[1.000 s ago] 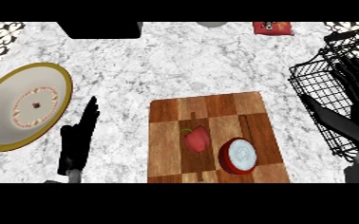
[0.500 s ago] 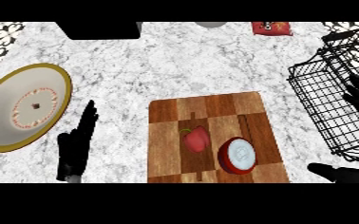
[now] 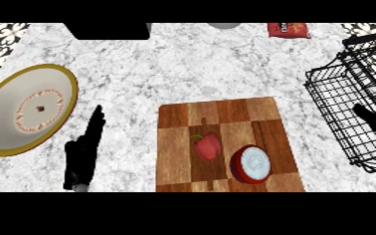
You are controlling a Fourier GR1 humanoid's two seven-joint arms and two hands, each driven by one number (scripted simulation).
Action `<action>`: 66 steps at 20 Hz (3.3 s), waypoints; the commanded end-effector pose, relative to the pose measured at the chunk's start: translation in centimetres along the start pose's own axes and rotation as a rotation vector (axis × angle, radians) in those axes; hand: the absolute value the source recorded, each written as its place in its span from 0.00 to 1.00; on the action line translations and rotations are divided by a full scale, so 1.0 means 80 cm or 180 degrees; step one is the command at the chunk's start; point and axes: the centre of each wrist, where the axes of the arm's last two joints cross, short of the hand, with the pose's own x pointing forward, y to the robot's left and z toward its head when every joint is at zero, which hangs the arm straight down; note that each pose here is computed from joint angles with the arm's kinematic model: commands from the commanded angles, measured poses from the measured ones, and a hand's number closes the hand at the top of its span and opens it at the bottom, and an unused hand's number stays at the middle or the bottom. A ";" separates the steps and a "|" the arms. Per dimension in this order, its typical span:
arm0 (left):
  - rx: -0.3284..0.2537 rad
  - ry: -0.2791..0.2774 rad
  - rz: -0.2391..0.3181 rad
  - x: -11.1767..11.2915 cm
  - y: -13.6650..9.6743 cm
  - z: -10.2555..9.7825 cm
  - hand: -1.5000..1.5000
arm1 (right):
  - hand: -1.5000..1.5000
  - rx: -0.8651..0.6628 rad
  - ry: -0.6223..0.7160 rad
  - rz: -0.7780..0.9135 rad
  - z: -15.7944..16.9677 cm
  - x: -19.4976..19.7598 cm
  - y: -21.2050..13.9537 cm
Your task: Pick the can from the cutting board and place it in the tiered basket
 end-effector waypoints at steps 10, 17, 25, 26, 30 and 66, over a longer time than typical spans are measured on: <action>-0.0001 0.0151 0.0017 -0.005 0.004 0.001 0.50 | 0.00 -0.0080 0.0367 0.0698 -0.005 0.046 0.077; -0.0029 0.0143 -0.0036 -0.006 0.009 0.006 0.50 | 0.00 0.0114 0.0751 0.1272 -0.029 0.054 0.097; -0.0057 0.0159 0.0015 -0.021 -0.018 -0.002 0.50 | 0.00 0.0312 0.0687 0.1176 -0.041 0.082 0.149; -0.0015 0.0172 -0.0054 -0.010 0.001 -0.005 0.50 | 0.00 0.0365 0.0727 0.1158 -0.048 0.076 0.151; -0.0071 0.0139 -0.0009 -0.015 -0.021 0.006 0.50 | 0.00 0.0500 0.0905 0.1372 -0.066 0.068 0.167; 0.0023 0.0163 -0.0035 -0.029 -0.012 0.009 0.50 | 1.00 0.1051 0.1307 0.1429 -0.076 0.049 0.210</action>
